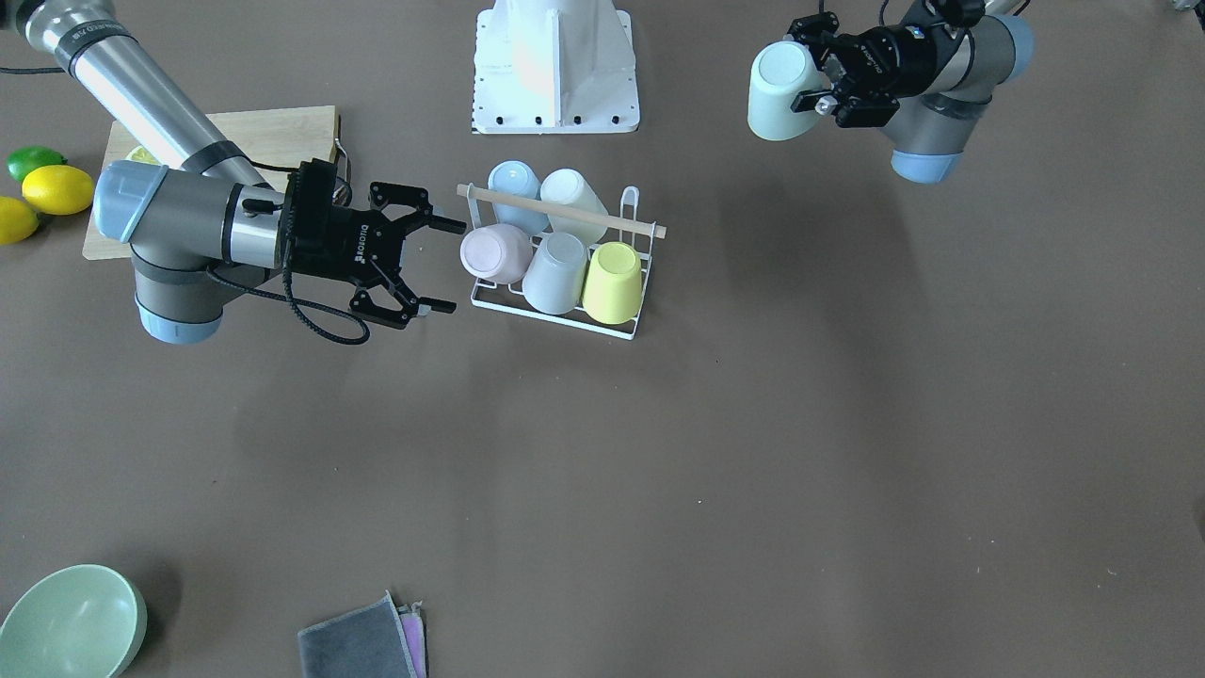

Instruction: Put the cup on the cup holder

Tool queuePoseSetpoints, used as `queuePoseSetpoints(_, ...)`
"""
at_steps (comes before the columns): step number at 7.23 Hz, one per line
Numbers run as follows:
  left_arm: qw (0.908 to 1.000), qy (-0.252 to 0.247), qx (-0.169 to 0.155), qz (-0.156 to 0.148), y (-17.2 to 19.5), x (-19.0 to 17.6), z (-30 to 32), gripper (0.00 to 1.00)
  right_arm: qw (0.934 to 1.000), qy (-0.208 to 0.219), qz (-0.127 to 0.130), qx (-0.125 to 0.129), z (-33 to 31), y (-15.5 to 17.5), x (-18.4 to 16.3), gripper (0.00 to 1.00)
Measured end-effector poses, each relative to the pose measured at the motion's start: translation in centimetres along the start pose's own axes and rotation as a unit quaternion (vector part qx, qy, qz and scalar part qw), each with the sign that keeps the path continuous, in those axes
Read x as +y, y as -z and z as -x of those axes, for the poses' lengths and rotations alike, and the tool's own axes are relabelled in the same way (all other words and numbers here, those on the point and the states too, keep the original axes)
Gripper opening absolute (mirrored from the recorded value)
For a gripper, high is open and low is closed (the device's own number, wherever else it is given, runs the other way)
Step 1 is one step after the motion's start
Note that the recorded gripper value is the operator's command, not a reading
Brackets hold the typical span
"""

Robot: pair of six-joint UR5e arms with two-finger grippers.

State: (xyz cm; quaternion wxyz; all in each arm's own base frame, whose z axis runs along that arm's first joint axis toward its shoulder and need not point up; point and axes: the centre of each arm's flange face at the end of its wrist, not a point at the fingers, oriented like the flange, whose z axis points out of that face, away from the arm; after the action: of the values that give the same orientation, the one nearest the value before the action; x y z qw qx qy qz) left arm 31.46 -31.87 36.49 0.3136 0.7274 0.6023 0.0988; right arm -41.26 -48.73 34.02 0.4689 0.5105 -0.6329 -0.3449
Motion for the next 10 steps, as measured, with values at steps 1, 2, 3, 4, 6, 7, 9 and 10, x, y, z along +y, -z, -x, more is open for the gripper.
queuePoseSetpoints(1, 0.9998, -0.012, -0.002, 0.013, -2.7, 0.1, 1.0, 0.00, 0.9986, -0.027, 0.044, 0.007, -1.5, 1.0, -0.7, 1.00)
queuePoseSetpoints(2, 0.9993, -0.023, -0.002, 0.028, -6.0, 0.8, 2.3, 0.00, 0.9935, -0.064, 0.091, 0.021, -3.7, 2.7, -1.4, 1.00)
queuePoseSetpoints(3, 0.9988, -0.029, -0.002, 0.040, -8.6, 2.0, 3.4, 0.00, 0.9844, -0.108, 0.133, 0.041, -5.9, 4.7, -1.5, 1.00)
queuePoseSetpoints(4, 0.9983, -0.030, 0.004, 0.050, -10.2, 3.1, 3.8, 0.00, 0.9699, -0.159, 0.172, 0.067, -8.1, 6.8, -0.7, 1.00)
queuePoseSetpoints(6, 0.9967, -0.025, 0.041, 0.065, -11.1, 4.4, 2.6, 0.00, 0.9300, -0.258, 0.228, 0.129, -11.9, 10.1, 0.7, 1.00)
queuePoseSetpoints(7, 0.9950, -0.025, 0.066, 0.071, -11.2, 5.0, 1.4, 0.00, 0.9068, -0.300, 0.245, 0.166, -13.8, 11.9, 0.7, 1.00)
queuePoseSetpoints(9, 0.9912, -0.036, 0.102, 0.076, -11.3, 6.0, -0.7, 0.00, 0.8470, -0.380, 0.273, 0.252, -16.5, 15.0, 0.0, 1.00)
queuePoseSetpoints(10, 0.9906, -0.043, 0.106, 0.074, -11.4, 6.2, -1.0, 0.00, 0.8119, -0.417, 0.287, 0.290, -17.3, 16.9, -0.4, 1.00)
